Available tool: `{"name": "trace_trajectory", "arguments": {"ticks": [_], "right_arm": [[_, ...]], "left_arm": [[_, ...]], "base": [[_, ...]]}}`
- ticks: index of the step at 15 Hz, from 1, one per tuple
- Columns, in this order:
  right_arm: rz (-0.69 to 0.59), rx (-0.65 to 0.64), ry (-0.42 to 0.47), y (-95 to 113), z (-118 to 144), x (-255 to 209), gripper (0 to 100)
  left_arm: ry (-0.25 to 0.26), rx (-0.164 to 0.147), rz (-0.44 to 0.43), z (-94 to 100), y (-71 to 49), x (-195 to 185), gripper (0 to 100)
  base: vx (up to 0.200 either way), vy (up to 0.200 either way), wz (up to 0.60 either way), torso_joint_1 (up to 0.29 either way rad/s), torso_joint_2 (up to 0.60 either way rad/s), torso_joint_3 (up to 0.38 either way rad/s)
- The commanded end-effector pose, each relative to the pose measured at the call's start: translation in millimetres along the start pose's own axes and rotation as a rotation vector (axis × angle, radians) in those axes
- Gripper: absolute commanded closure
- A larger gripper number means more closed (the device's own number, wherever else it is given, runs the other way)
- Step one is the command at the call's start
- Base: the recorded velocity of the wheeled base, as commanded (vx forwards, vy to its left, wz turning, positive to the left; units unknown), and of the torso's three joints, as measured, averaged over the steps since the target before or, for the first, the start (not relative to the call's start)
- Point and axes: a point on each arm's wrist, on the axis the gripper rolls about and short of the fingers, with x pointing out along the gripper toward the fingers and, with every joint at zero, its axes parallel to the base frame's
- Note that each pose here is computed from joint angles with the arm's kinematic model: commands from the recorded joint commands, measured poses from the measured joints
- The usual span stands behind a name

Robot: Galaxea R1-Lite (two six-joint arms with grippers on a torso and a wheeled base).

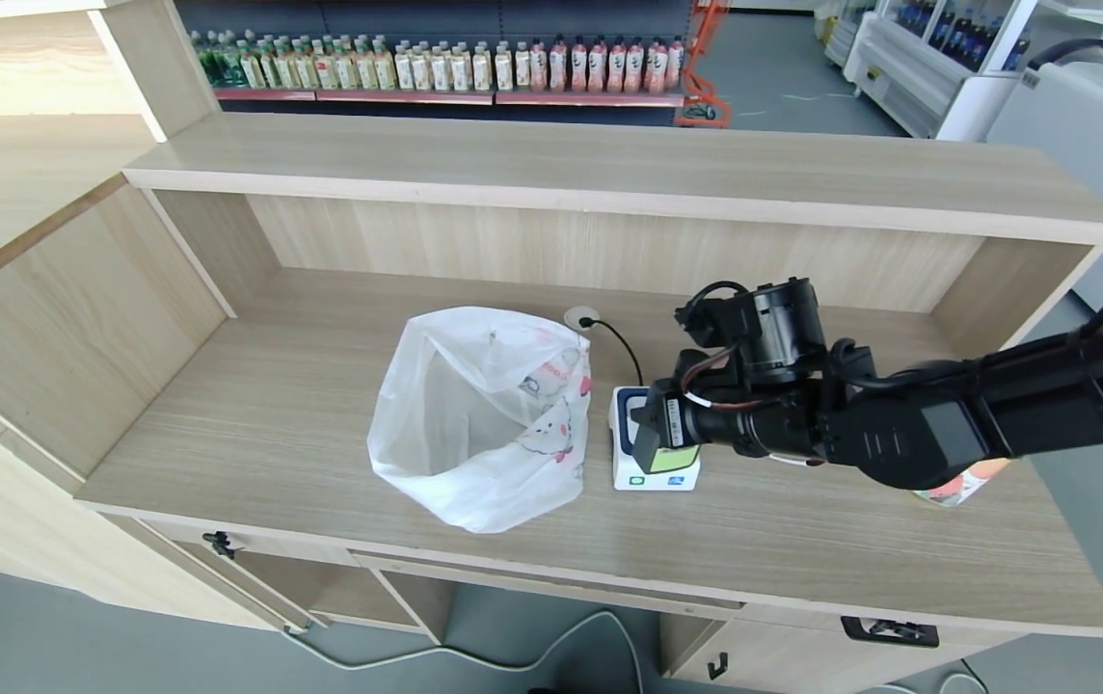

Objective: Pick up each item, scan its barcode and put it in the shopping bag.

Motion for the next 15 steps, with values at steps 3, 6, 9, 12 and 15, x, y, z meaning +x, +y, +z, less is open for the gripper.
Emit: {"name": "trace_trajectory", "arguments": {"ticks": [3, 6, 9, 12, 15], "right_arm": [[0.002, -0.003, 0.007, 3, -1, 18, 100], [-0.001, -0.004, 0.012, 4, -3, 25, 100], [-0.041, -0.006, 0.02, 3, -7, 31, 100], [-0.041, -0.001, -0.03, 4, -4, 35, 100], [-0.039, -0.001, -0.037, 4, -2, 33, 100]], "left_arm": [[0.0, -0.001, 0.0, 0.0, 0.0, 0, 0], [0.0, -0.001, 0.0, 0.0, 0.0, 0, 0], [0.0, -0.001, 0.0, 0.0, 0.0, 0, 0], [0.0, -0.001, 0.0, 0.0, 0.0, 0, 0], [0.0, -0.001, 0.0, 0.0, 0.0, 0, 0]], "base": [[0.0, 0.0, 0.0, 0.0, 0.0, 0.0], [0.0, 0.0, 0.0, 0.0, 0.0, 0.0], [0.0, 0.0, 0.0, 0.0, 0.0, 0.0], [0.0, 0.0, 0.0, 0.0, 0.0, 0.0], [0.0, 0.0, 0.0, 0.0, 0.0, 0.0]]}}
